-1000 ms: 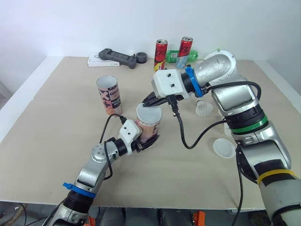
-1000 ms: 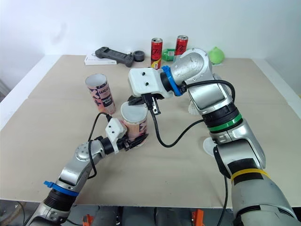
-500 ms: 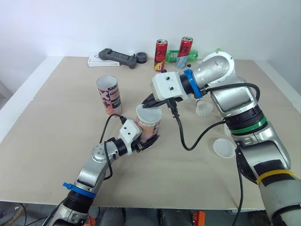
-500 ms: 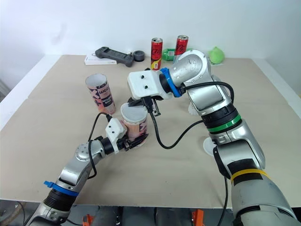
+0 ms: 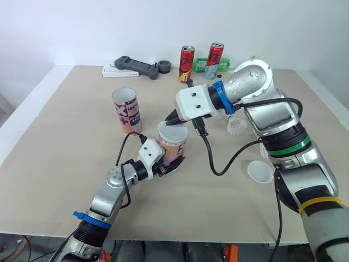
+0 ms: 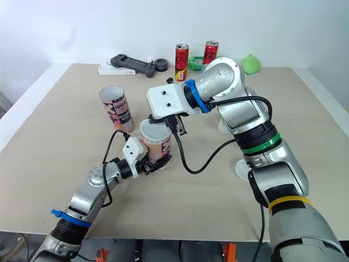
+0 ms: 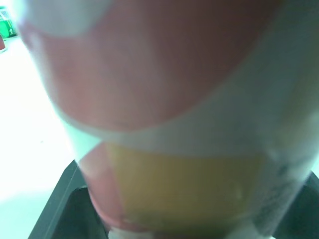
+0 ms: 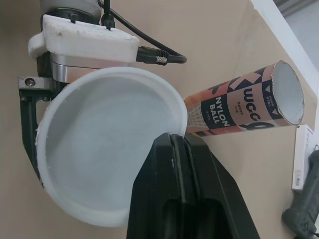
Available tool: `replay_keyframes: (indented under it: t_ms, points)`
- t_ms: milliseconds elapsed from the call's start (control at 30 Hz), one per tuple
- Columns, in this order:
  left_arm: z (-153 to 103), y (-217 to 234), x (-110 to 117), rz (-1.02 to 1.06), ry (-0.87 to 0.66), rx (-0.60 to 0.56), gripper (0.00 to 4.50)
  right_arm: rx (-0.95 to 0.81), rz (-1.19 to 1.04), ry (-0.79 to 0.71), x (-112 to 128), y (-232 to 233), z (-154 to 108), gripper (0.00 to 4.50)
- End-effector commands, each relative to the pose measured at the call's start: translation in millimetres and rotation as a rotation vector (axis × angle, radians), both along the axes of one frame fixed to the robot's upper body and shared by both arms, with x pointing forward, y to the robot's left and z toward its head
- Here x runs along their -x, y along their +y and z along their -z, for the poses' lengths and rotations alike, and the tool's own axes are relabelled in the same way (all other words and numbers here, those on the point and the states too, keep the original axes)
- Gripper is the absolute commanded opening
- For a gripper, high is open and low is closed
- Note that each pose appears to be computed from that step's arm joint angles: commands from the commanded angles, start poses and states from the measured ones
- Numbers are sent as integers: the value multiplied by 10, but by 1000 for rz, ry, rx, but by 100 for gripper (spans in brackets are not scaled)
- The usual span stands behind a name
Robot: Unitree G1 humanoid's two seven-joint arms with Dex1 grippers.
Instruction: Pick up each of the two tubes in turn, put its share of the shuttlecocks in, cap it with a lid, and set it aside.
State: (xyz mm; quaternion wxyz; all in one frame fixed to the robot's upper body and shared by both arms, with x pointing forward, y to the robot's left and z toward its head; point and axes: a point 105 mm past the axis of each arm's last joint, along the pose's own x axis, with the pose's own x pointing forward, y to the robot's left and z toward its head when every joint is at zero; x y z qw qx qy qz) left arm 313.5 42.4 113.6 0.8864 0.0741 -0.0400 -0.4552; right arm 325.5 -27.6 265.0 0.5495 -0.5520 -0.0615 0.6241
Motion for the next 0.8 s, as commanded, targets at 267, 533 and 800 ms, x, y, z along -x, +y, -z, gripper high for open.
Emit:
replay_keyframes:
  t_ms: [267, 533, 800]
  points:
    - [228, 25, -10, -20, 83, -45, 303, -118, 5, 2, -34, 5, -298, 440]
    - [230, 11, -11, -16, 83, -43, 303, -202, -7, 103, 37, -116, -533, 241]
    - [223, -4, -23, -13, 79, -41, 303, -140, -12, 286, 112, -91, -48, 6]
